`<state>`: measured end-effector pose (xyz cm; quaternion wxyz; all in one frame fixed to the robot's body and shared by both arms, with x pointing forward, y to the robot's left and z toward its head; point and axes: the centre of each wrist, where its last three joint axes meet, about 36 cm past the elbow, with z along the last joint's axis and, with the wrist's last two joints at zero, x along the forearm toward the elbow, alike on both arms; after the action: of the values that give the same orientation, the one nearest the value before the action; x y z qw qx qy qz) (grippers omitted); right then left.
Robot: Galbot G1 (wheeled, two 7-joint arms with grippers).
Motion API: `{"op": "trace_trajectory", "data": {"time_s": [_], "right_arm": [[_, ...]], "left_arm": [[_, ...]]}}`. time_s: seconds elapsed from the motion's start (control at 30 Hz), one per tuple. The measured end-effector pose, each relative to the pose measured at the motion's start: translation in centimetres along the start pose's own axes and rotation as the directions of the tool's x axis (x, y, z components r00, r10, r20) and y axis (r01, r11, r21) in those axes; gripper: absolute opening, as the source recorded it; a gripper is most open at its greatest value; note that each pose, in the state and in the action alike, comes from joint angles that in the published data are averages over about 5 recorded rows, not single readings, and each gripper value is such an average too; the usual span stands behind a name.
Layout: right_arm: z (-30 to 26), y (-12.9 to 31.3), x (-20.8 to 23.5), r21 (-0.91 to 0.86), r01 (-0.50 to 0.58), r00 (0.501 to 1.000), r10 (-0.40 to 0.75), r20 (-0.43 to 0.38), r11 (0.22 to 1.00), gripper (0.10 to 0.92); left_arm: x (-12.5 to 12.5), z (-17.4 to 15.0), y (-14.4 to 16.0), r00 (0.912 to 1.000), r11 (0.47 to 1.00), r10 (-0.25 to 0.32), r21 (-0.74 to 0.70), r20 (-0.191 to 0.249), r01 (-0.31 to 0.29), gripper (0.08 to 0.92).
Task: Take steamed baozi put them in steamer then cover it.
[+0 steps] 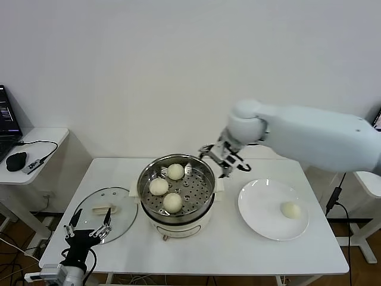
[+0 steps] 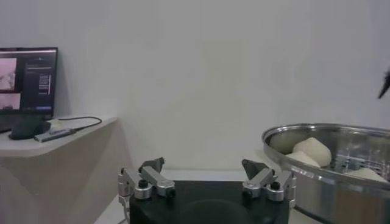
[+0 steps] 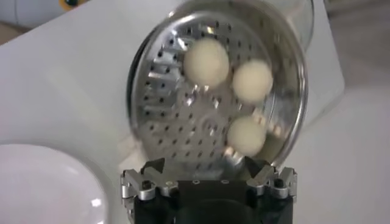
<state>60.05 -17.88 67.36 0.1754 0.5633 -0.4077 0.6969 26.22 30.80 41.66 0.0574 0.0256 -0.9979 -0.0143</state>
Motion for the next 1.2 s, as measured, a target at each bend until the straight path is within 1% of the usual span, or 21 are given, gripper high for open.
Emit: {"op": "trace_trajectory", "data": {"time_s": [0.27, 0.63, 0.87, 1.2], "right_arm": [[6.3, 6.8, -1.0, -0.241, 0.03, 0.998, -0.041, -0.04, 0.97, 0.823], [12.0, 14.5, -5.0, -0.438, 0.058, 0.992, -0.102, -0.078, 0.897, 0.823], [14.6, 17.9, -8.2, -0.511, 0.084, 0.981, -0.16, -0.107, 0.856, 0.823], [16.4, 20.5, -12.3, -0.575, 0.114, 0.969, -0.217, -0.114, 0.81, 0.823]], "left_arm": [[0.0, 0.1, -0.1, 0.9999, 1.0, 0.012, -0.006, -0.007, -0.012, 0.823], [0.3, 0.4, -0.1, 0.9997, 1.0, 0.012, -0.017, -0.019, -0.012, 0.823], [0.6, 0.6, 0.1, 0.9995, 1.0, 0.009, -0.025, -0.03, -0.009, 0.823], [0.7, 0.8, 0.3, 0.9992, 0.999, 0.003, -0.032, -0.039, -0.004, 0.823]]}}
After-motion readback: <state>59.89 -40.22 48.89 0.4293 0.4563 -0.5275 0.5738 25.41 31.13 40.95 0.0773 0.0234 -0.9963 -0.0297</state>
